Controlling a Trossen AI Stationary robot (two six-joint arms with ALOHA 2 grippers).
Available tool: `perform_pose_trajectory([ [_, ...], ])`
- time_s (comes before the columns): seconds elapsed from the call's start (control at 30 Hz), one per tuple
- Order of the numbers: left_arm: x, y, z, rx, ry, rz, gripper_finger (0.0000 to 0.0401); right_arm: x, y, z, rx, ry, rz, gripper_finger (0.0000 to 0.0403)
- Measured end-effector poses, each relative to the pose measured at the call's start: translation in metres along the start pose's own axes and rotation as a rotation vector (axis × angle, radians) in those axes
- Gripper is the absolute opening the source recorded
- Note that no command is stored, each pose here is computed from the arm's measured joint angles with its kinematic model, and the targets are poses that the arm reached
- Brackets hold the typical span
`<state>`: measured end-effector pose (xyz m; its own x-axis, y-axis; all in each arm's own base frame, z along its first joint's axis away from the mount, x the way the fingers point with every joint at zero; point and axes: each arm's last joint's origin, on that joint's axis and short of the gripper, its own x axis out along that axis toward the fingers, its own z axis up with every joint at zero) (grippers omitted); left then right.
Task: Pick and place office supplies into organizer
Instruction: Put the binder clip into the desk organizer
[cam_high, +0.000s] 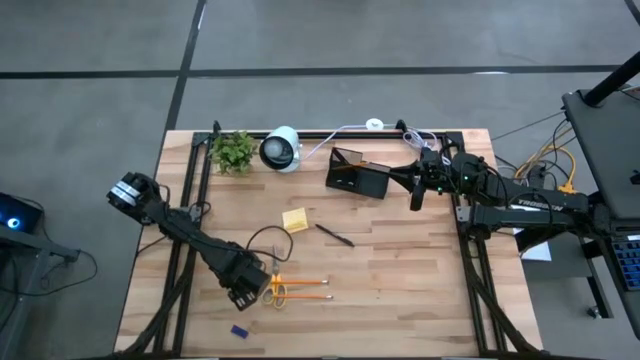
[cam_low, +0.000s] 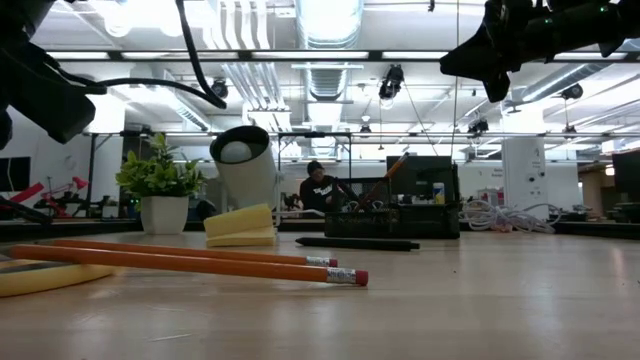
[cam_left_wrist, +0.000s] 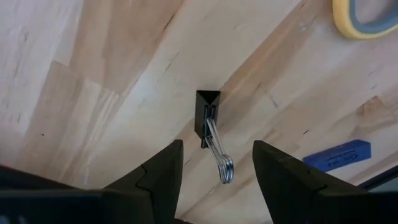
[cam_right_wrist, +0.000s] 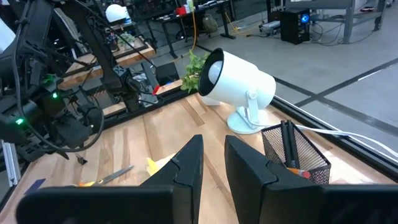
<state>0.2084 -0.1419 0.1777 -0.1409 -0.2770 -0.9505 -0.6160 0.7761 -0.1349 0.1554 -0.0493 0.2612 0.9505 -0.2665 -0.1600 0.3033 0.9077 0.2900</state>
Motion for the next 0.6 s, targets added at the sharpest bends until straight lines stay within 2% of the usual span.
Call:
perform_pose_trajectory([
  [0.6,0.011,0.007,0.0,-0.006,-0.001,0.014,0.0178,0.0,0.0,0.0,0.0,0.0,0.0,0.0057],
])
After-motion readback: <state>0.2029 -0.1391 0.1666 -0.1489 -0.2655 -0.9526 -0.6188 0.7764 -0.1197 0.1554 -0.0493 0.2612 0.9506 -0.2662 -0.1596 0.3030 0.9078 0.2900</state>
